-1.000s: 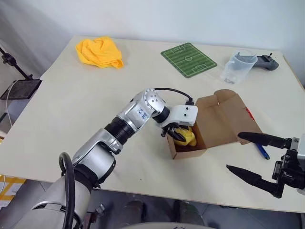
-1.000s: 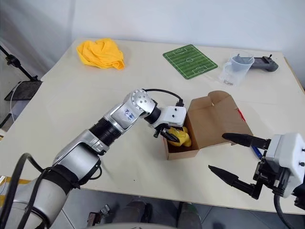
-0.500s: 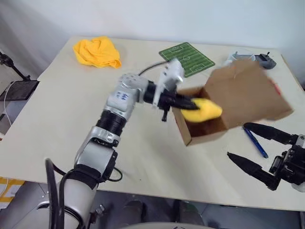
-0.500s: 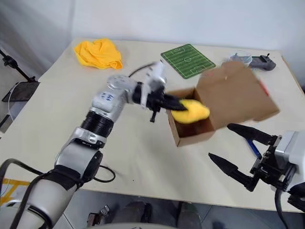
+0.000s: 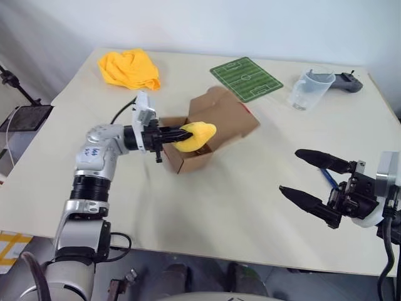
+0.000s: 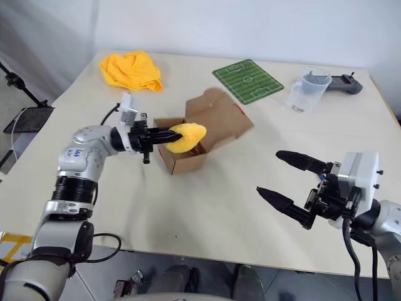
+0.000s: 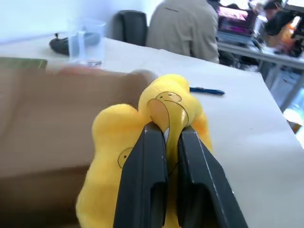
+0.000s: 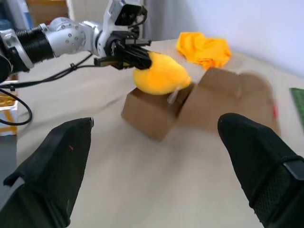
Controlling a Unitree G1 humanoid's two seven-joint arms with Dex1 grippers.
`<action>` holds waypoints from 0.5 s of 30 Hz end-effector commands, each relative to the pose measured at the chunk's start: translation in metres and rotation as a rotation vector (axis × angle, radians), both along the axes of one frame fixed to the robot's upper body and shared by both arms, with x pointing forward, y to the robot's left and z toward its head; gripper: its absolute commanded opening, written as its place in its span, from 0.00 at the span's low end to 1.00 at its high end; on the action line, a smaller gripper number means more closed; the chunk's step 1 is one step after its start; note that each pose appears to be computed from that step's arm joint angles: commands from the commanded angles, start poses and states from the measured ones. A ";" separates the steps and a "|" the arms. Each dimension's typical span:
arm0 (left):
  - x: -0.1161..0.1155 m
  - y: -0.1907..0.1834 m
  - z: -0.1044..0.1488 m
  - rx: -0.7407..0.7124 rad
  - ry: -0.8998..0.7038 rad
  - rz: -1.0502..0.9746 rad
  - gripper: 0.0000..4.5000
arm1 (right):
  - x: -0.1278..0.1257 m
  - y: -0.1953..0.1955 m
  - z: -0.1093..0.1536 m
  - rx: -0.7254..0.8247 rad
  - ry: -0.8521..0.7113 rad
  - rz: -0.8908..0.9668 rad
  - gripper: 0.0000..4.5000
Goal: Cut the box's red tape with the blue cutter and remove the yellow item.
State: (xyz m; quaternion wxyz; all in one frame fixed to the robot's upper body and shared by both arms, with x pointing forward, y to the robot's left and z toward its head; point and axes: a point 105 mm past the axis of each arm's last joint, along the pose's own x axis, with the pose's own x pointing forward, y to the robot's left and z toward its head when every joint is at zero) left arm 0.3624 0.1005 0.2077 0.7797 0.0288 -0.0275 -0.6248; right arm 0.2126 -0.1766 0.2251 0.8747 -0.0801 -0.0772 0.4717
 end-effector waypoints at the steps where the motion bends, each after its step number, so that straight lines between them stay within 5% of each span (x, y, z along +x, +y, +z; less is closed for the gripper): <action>1: -0.008 -0.020 0.010 0.020 -0.088 -0.058 0.00 | -0.003 0.001 0.005 -0.029 -0.038 0.015 1.00; 6: -0.014 -0.009 0.048 -0.158 -0.101 -0.068 0.00 | -0.004 0.001 0.007 -0.007 -0.059 0.009 1.00; 10: -0.020 0.043 0.076 -0.255 -0.078 0.027 0.00 | -0.009 0.008 0.007 0.022 -0.060 0.070 1.00; 15: -0.026 0.114 0.065 -0.159 -0.091 0.283 0.00 | -0.009 0.027 0.002 0.040 -0.047 0.176 1.00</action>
